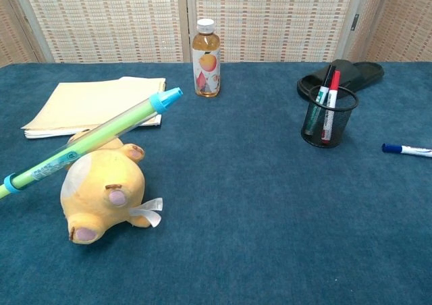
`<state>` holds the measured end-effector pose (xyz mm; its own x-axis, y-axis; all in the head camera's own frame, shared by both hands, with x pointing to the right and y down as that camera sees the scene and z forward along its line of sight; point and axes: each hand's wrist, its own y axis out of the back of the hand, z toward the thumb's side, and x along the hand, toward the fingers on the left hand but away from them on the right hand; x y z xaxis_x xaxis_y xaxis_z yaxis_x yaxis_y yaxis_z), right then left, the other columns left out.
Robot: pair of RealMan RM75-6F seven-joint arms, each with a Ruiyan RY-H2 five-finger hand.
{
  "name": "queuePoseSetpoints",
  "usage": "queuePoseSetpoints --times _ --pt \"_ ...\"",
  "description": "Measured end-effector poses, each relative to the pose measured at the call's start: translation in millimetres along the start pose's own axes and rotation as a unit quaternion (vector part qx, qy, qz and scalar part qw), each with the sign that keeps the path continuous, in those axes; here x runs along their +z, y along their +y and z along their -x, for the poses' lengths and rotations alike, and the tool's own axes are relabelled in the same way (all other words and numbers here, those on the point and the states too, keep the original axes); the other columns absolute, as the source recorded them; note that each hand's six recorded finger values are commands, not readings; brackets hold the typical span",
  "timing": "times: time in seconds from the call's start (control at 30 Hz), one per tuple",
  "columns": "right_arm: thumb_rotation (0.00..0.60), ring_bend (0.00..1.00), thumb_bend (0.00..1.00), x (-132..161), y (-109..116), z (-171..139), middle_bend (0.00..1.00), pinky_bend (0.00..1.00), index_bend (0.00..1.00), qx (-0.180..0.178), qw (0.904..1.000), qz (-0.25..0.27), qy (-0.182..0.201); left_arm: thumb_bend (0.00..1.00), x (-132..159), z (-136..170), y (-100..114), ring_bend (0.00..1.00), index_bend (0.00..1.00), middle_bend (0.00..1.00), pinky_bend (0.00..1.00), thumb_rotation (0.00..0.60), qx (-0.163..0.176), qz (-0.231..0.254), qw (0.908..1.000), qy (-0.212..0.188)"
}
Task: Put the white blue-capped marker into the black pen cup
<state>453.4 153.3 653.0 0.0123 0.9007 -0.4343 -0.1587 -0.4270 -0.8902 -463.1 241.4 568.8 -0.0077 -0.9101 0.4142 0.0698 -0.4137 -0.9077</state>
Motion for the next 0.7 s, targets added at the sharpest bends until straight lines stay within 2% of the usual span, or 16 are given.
queuePoseSetpoints --times 0.2,0.43,0.7 --pt "0.6 0.23 0.18 8.8 -13.5 23.3 0.25 0.37 0.36 0.001 1.0 -0.005 0.007 0.29 -0.1 -0.8 -2.1 0.32 0.1 0.24 0.41 0.6 -0.006 -0.002 1.0 0.001" --pt "0.6 0.23 0.18 7.2 -37.4 32.7 0.25 0.37 0.36 0.038 0.9991 -0.018 0.002 0.29 -1.1 -1.7 -3.3 0.32 0.11 0.24 0.41 0.6 -0.01 -0.003 0.9999 0.005" --pt "0.6 0.23 0.18 -1.7 -54.4 38.6 0.25 0.37 0.37 0.068 0.9972 -0.029 -0.01 0.29 -0.5 -2.7 -5.1 0.32 0.11 0.24 0.4 0.6 -0.013 -0.006 0.9999 0.007"
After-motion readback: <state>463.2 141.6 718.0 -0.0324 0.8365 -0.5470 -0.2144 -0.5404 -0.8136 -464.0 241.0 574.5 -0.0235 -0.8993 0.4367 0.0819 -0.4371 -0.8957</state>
